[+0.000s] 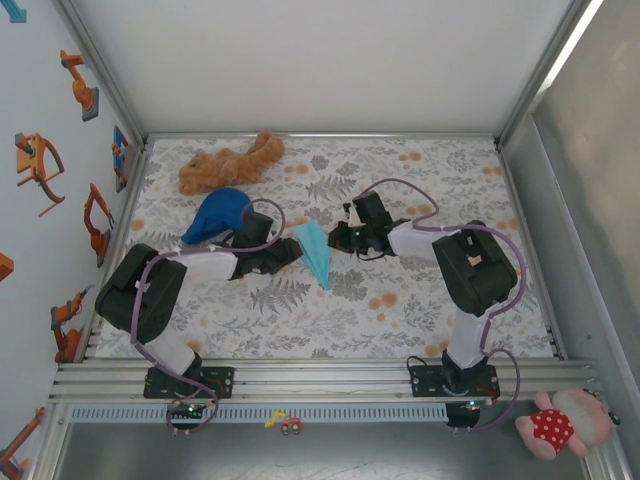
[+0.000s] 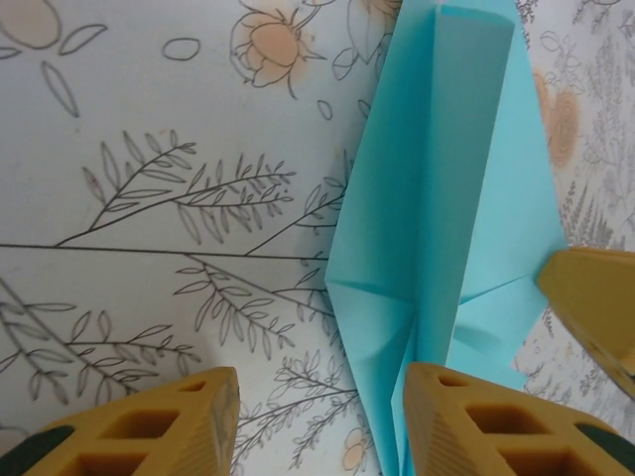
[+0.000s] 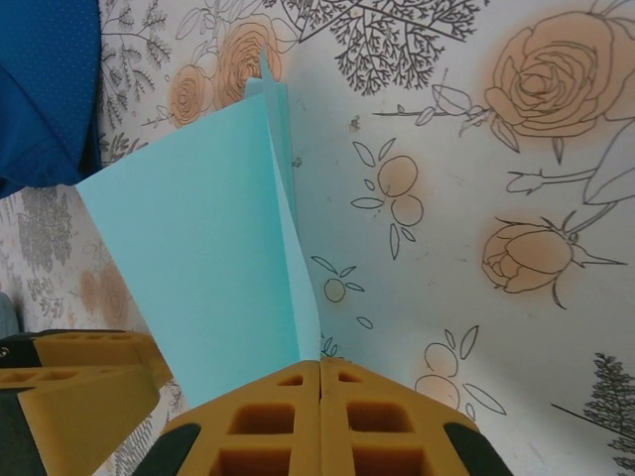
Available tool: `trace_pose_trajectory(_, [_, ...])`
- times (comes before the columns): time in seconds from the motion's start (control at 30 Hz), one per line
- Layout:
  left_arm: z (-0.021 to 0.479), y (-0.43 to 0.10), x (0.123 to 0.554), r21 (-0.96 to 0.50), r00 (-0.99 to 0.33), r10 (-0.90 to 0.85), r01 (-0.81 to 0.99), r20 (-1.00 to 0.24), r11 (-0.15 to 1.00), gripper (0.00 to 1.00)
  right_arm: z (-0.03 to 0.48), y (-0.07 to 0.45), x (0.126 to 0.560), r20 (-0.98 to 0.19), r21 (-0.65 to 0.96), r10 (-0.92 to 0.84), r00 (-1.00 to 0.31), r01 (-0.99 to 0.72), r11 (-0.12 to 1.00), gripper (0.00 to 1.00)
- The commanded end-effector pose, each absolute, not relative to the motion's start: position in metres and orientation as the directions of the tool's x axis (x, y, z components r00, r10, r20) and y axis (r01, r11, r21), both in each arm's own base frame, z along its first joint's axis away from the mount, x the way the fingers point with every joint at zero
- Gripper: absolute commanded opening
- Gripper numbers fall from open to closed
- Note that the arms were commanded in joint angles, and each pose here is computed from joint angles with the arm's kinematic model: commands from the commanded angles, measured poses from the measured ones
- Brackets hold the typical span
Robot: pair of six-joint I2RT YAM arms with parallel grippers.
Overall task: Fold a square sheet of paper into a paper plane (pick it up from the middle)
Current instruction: Turn over a paper plane at the center of the table.
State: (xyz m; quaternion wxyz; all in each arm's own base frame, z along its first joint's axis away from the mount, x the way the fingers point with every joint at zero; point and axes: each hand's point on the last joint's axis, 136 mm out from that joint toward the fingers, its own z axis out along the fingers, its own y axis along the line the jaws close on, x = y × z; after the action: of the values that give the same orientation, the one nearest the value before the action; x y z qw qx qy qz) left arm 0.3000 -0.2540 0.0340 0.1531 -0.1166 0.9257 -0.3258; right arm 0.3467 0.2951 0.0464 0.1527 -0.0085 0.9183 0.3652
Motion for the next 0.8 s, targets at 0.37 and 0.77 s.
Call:
trace_pose_trajectory(0.37, [0.045, -0.281, 0.317, -0.697, -0.938, -0.285, -0.068, -0.200, 0.713, 0.37, 0.049, 0.286, 0.353, -0.306, 0.660, 0.124, -0.944, -0.116, 0.742, 0.00])
trace_pose_trajectory(0.77, [0.038, -0.290, 0.326, -0.706, -0.944, -0.273, -0.067, -0.183, 0.705, 0.18, 0.053, 0.284, 0.356, -0.309, 0.667, 0.135, -0.942, -0.114, 0.736, 0.00])
